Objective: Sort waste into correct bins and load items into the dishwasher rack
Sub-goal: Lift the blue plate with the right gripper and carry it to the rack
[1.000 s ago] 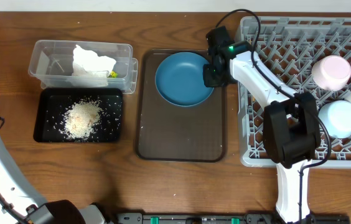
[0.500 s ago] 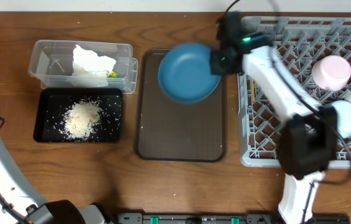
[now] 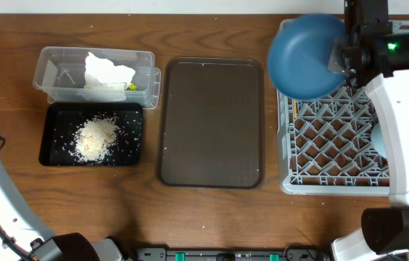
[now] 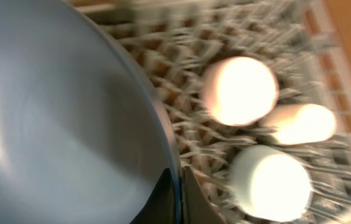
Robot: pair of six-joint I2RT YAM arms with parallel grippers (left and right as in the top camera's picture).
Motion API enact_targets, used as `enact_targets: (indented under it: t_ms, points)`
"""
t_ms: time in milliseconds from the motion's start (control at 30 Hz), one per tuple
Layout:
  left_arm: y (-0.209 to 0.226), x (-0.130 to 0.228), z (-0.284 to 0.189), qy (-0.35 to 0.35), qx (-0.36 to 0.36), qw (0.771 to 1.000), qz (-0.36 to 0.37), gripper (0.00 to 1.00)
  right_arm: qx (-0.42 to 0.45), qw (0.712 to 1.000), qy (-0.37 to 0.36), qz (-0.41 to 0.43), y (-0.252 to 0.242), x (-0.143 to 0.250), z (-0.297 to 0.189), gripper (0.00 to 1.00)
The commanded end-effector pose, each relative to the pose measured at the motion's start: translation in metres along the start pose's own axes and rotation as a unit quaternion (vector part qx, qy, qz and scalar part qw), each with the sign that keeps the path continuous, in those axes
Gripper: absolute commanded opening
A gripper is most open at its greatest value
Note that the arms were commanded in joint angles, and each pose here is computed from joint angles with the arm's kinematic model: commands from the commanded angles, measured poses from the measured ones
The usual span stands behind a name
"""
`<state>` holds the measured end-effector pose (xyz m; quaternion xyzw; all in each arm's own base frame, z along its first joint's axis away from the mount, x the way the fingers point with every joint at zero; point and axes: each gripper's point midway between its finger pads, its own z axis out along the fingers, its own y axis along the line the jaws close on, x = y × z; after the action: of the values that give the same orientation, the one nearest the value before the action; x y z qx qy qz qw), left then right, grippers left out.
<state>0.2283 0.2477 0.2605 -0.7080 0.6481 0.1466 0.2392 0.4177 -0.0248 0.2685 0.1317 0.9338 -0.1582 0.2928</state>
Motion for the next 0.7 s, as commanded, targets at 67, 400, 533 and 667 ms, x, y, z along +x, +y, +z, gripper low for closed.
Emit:
enact_targets:
  t_ms: [67, 400, 533, 667]
  points:
    - [0.001, -0.002, 0.002, -0.002, -0.006, 1.000, -0.005, 0.89, 0.144, 0.989, -0.033, -0.008, -0.046, -0.010, -0.001, 0.01]
    - [0.001, -0.002, 0.002, -0.002, -0.006, 1.000, -0.005, 0.89, 0.214, 0.976, -0.045, -0.001, -0.055, -0.017, 0.016, 0.01]
    - [0.001, -0.002, 0.002, -0.002, -0.006, 1.000, -0.005, 0.89, 0.215, 0.975, -0.048, -0.003, -0.043, -0.022, 0.035, 0.01]
    - [0.001, -0.002, 0.002, -0.002, -0.006, 1.000, -0.005, 0.89, 0.240, 0.969, -0.060, -0.025, -0.032, -0.029, 0.052, 0.01]
